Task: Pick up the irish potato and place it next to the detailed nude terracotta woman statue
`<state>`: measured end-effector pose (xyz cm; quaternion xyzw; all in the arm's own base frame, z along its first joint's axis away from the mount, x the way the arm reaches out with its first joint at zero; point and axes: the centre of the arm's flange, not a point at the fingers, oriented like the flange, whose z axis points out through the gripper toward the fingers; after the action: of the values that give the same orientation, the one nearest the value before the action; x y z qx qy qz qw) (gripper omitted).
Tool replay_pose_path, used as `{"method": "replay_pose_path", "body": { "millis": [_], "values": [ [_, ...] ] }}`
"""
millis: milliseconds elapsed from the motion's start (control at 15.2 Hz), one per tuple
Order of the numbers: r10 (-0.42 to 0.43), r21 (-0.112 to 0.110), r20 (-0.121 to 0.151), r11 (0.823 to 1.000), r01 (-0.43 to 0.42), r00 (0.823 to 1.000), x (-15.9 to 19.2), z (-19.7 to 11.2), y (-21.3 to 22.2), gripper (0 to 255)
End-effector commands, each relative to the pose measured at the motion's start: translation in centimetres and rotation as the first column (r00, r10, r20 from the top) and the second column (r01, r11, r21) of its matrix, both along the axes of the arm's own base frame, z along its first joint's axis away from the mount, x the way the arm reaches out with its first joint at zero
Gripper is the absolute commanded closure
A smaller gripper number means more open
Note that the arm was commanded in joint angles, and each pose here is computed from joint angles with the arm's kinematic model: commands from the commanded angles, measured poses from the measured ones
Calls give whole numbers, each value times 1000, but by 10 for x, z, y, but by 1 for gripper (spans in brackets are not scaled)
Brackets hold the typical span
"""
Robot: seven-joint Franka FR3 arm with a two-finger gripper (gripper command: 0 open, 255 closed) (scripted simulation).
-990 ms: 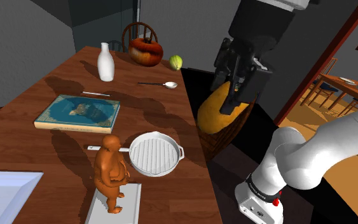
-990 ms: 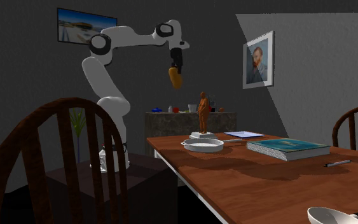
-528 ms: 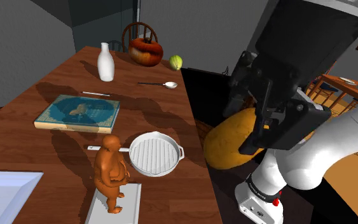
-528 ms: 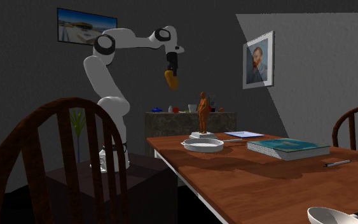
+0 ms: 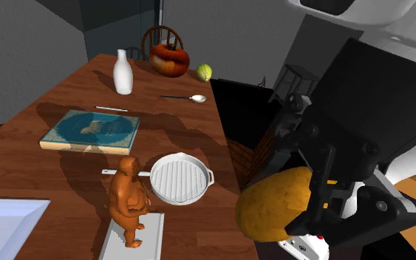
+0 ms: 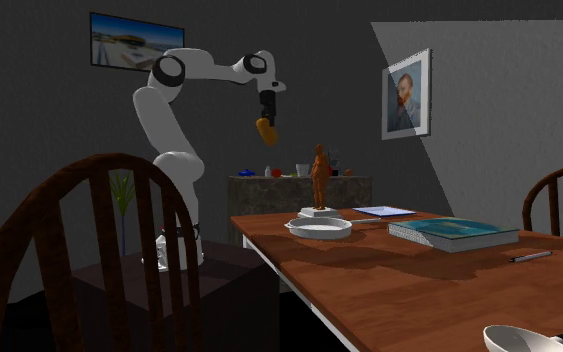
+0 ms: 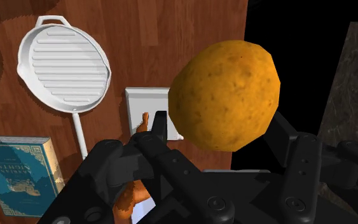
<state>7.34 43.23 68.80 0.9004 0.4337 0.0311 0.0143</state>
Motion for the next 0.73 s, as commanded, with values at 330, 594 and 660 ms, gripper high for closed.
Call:
{"method": "replay_pose_path", "body": {
  "millis": [330,594,660],
  "values": [
    [-1,0,0,1000,1,1000,-1,-37,0,255],
    [-1,0,0,1000,1,1000,-1,-58,0,255],
    [-1,0,0,1000,1,1000,-1,-63,0,255]
  ]
}}
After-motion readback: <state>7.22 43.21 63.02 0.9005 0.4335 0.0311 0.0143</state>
